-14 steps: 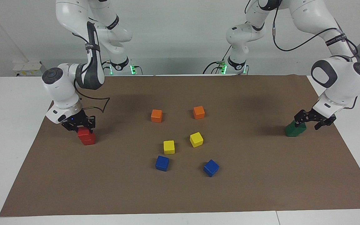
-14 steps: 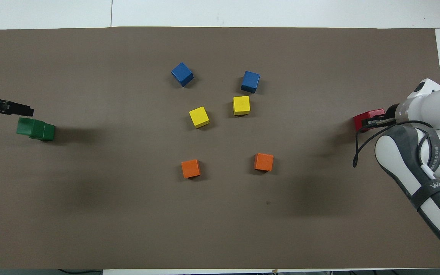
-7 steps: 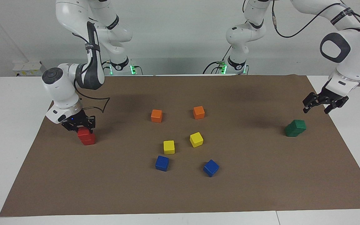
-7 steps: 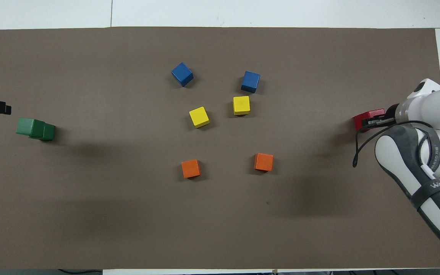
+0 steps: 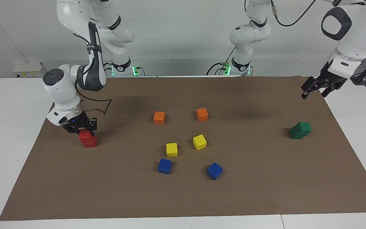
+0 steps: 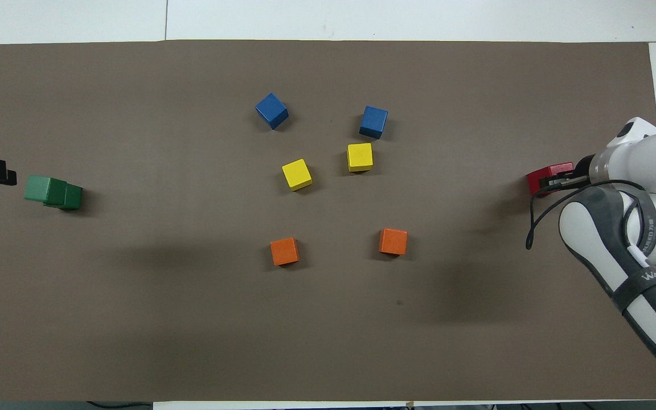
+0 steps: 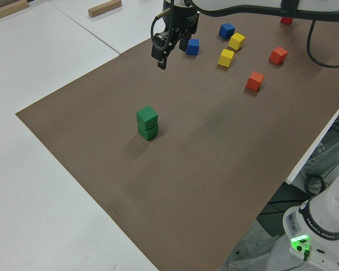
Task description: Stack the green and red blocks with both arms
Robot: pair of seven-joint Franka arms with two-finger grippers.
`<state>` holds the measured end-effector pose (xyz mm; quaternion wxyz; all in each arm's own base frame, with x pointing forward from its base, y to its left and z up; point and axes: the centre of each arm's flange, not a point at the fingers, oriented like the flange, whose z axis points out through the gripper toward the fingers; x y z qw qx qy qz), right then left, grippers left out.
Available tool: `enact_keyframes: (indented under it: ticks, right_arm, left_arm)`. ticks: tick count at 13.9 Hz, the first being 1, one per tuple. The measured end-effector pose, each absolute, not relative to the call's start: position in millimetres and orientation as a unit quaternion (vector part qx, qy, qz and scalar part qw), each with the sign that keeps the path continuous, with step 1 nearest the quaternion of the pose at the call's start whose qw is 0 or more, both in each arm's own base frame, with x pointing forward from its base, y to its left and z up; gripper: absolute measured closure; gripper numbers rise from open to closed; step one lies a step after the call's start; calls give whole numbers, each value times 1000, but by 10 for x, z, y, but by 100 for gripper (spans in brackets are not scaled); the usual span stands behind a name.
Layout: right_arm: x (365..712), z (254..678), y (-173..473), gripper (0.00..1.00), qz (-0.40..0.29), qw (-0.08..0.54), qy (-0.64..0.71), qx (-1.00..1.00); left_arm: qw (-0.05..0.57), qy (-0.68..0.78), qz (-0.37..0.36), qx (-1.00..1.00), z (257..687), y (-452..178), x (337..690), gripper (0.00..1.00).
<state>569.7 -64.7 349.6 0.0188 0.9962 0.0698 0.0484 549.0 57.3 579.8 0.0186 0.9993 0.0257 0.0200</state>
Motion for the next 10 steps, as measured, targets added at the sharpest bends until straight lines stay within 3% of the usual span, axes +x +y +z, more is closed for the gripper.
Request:
enact_keyframes:
  ticks: [2,5,10]
  right_arm:
    - [5698,3496,-641,34,49,19,70,996]
    - [5728,3532,-594,2,54,19,74,996]
    - [5891,3845,-582,0,70,22,75,995]
  left_arm:
    - [19,33,6,999,5841,521,5415,0]
    - [19,36,-1,999,5908,436,5350,0]
    - [19,29,-2,999,5966,90,5355,0]
